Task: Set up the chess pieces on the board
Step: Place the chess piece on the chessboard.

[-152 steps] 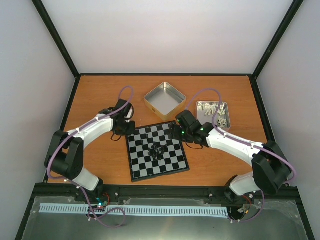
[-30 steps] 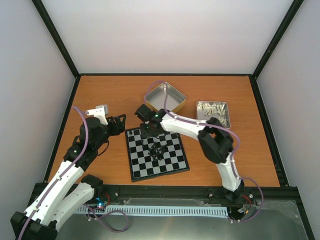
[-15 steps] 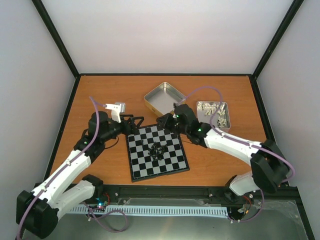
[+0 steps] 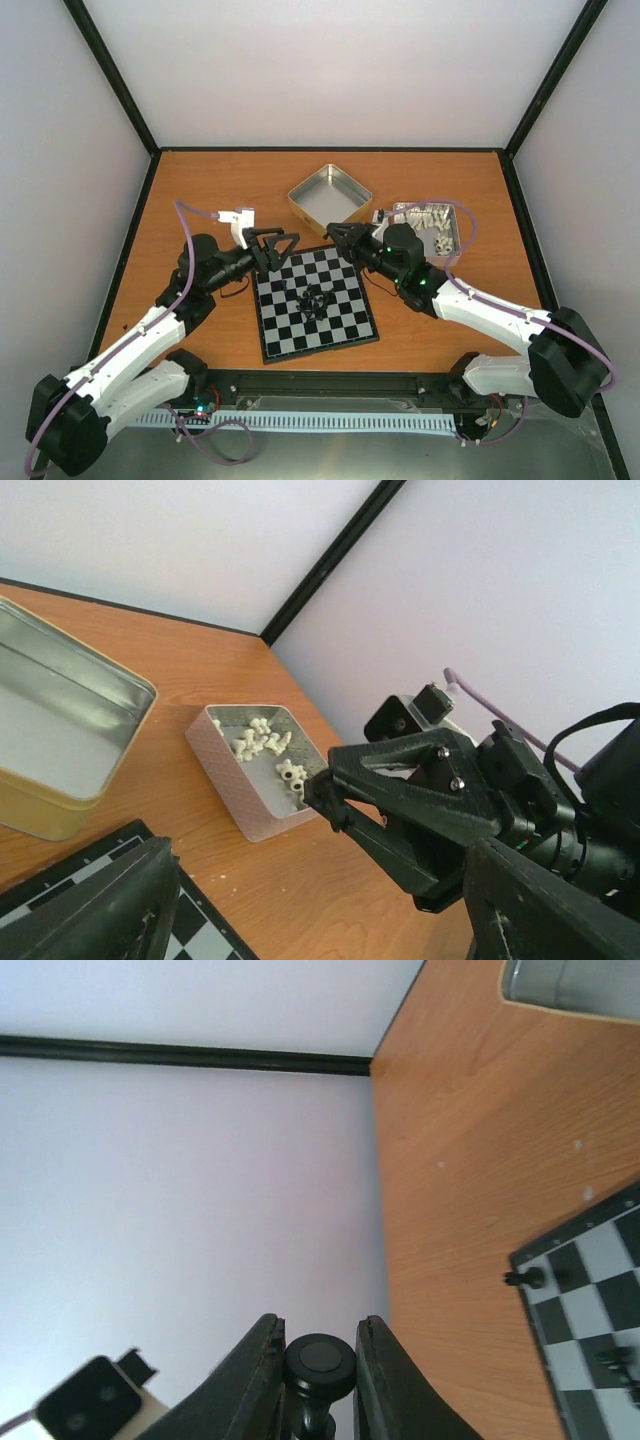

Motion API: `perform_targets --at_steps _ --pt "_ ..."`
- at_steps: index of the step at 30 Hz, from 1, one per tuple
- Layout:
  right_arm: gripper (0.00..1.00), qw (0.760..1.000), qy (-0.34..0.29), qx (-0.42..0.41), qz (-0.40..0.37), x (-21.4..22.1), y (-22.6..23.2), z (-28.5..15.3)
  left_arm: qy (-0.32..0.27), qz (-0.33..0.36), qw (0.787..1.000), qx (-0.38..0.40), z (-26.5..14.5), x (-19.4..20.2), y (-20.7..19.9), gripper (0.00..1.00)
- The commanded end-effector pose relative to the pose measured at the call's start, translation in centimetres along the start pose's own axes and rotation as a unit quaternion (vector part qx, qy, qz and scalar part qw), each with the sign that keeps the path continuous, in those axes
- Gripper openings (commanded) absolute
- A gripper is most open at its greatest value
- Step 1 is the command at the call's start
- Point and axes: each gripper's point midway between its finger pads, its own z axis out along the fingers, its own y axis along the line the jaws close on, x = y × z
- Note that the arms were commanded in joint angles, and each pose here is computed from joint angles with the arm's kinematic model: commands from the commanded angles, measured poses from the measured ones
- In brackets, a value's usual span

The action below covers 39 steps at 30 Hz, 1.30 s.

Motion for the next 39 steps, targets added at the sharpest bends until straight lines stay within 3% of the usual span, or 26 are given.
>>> perform_targets --at_steps 1,10,16,23,32,39 --pt "0.19 0.996 -0.01 -0.058 0.065 -0.7 2.5 -0.4 -0.008 -0.023 0.998 0.051 0.4 -0.5 -2.0 0.78" --pt "0.2 0.991 0.013 -0.056 0.121 -0.1 2.0 0.3 0.014 -0.057 0.996 0.065 2.4 0.6 -1.7 0.68" --pt "0.19 0.983 0.049 -0.058 0.169 1.0 1.1 1.7 0.01 -0.035 0.998 0.049 3.8 0.6 -2.0 0.66" --pt "0.2 0.978 0.056 -0.046 0.194 1.3 -0.1 2.2 0.001 -0.048 0.999 -0.007 4.6 0.9 0.5 0.52" --pt "0.2 0.973 0.07 -0.04 0.215 1.9 -1.3 2.8 0.02 -0.048 0.999 -0.001 5.5 1.8 0.8 0.37" --pt "0.2 0.971 0.082 -0.016 0.223 2.5 -2.3 3.1 0.045 -0.034 0.998 0.003 5.3 3.3 1.1 0.38"
